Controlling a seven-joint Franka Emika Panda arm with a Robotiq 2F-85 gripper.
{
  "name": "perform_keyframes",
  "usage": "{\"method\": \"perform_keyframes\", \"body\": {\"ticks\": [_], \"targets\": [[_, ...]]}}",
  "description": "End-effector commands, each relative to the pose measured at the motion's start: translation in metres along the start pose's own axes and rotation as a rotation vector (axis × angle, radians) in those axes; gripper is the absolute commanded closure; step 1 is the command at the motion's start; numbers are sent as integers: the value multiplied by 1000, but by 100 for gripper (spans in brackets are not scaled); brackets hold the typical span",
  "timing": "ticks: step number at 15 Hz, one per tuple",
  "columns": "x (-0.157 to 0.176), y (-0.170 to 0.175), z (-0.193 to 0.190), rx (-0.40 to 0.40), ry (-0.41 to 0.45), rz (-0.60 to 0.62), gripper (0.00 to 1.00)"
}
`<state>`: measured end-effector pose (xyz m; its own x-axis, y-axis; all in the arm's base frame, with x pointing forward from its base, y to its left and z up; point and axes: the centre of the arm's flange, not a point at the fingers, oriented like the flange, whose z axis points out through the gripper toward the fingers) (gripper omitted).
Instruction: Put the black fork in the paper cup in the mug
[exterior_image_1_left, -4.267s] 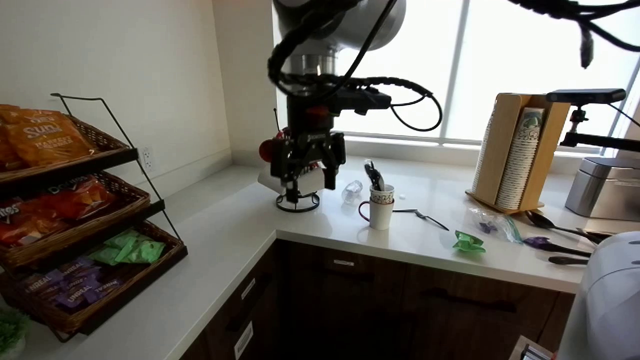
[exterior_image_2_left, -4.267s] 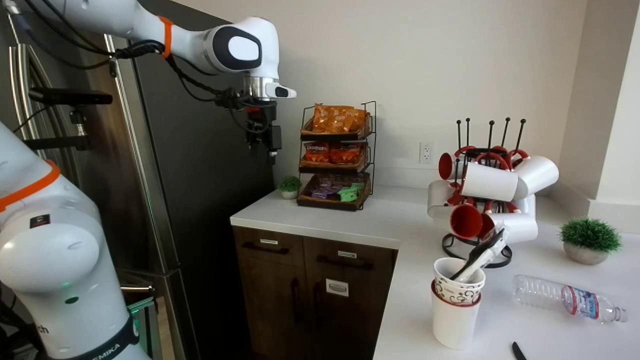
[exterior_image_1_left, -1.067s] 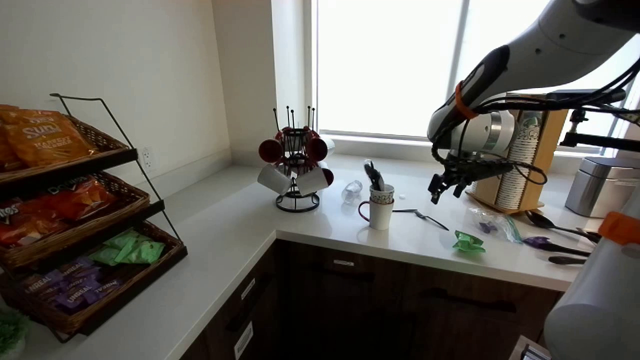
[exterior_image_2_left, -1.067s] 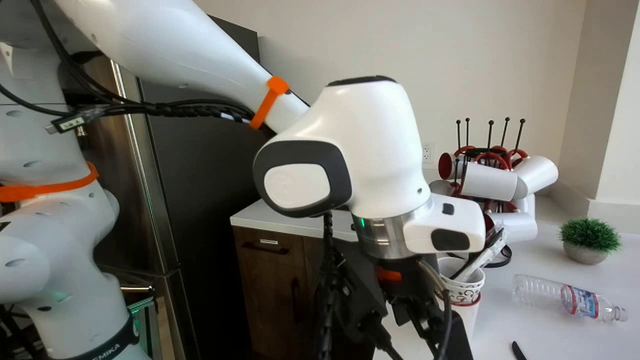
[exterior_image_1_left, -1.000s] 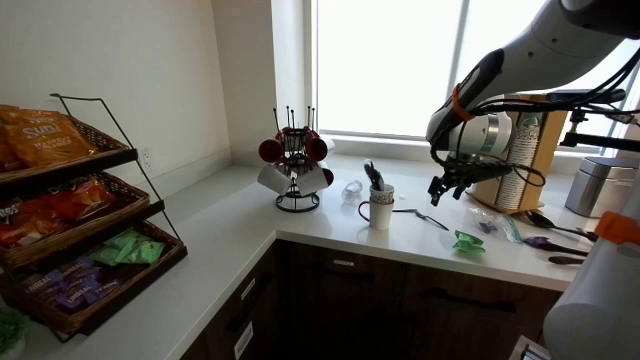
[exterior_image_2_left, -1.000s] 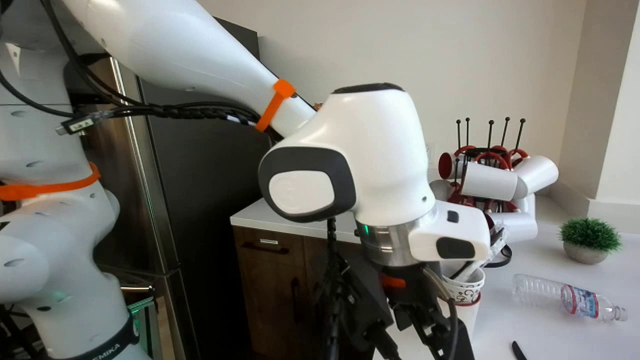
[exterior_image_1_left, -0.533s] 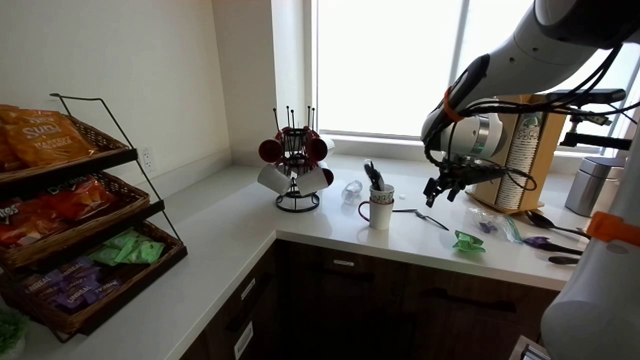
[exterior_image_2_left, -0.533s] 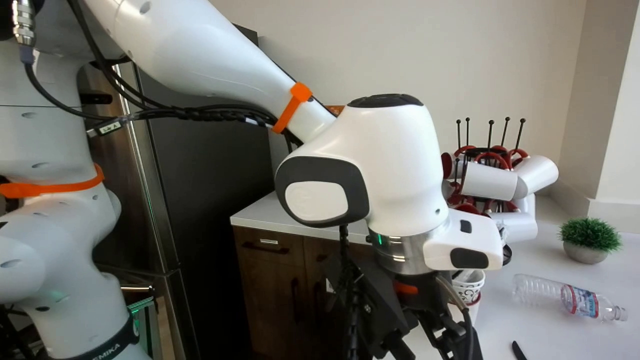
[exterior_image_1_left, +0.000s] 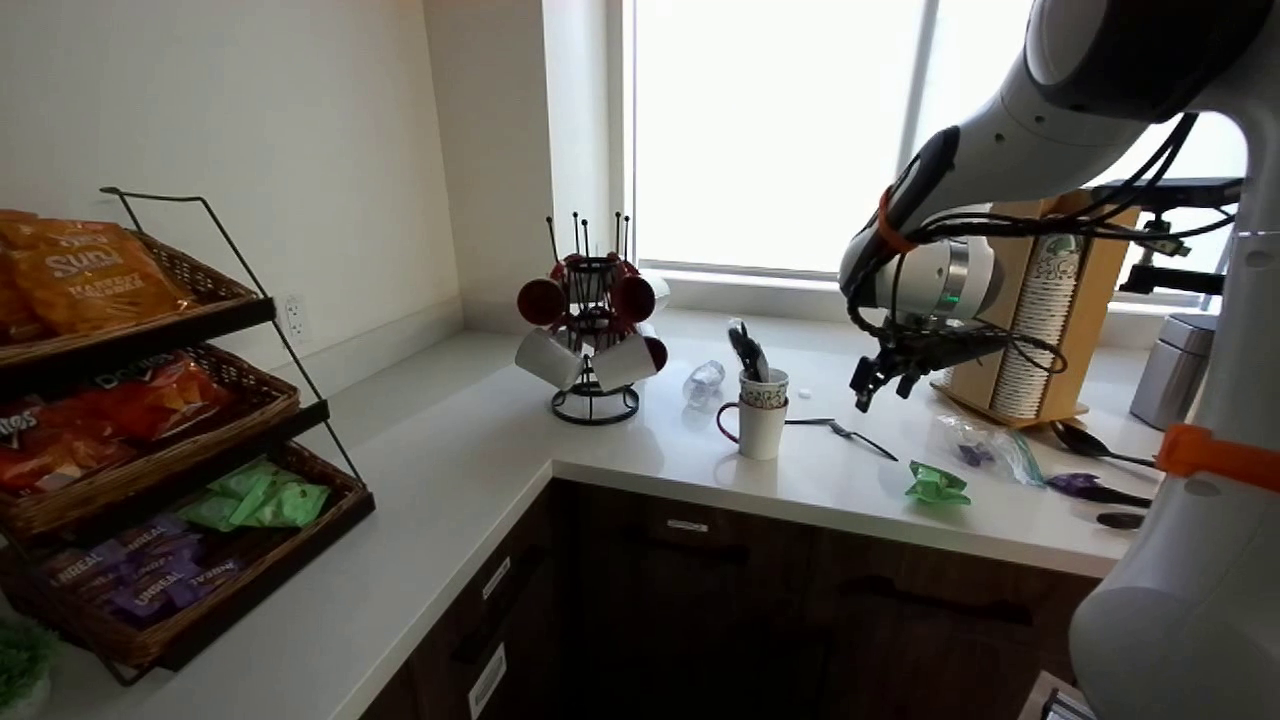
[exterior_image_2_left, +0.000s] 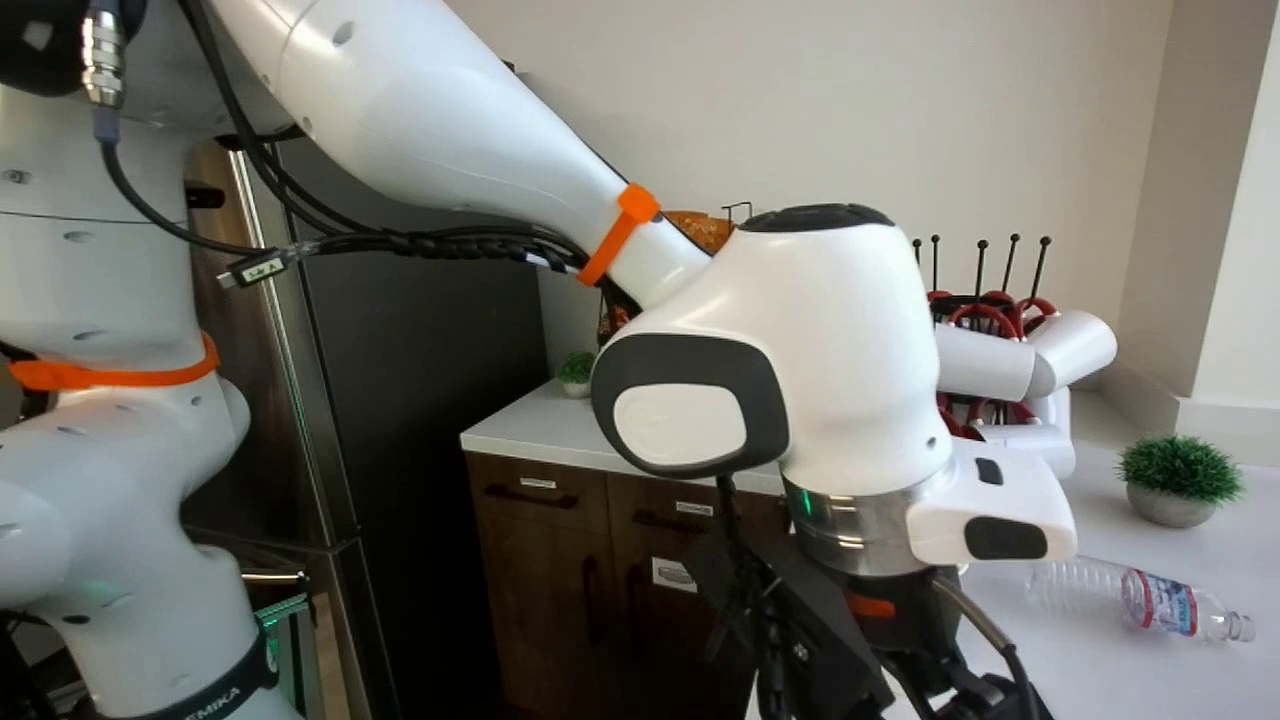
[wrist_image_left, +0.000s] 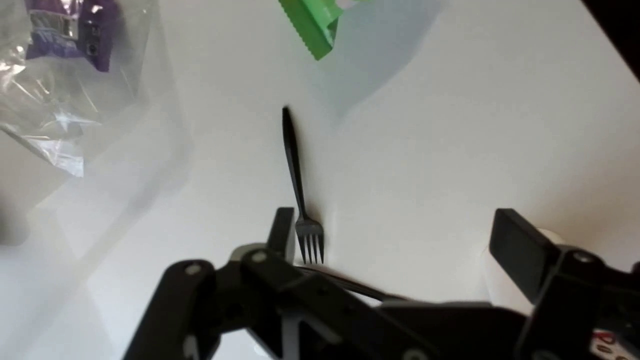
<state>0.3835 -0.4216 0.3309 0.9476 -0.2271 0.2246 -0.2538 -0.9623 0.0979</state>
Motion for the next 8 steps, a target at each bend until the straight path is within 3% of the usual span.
{"method": "perform_keyframes", "body": {"ticks": [1,8], "targets": [[17,24,31,-1,-21,-70,0],[28,51,76,70,-26,-180,0]]}}
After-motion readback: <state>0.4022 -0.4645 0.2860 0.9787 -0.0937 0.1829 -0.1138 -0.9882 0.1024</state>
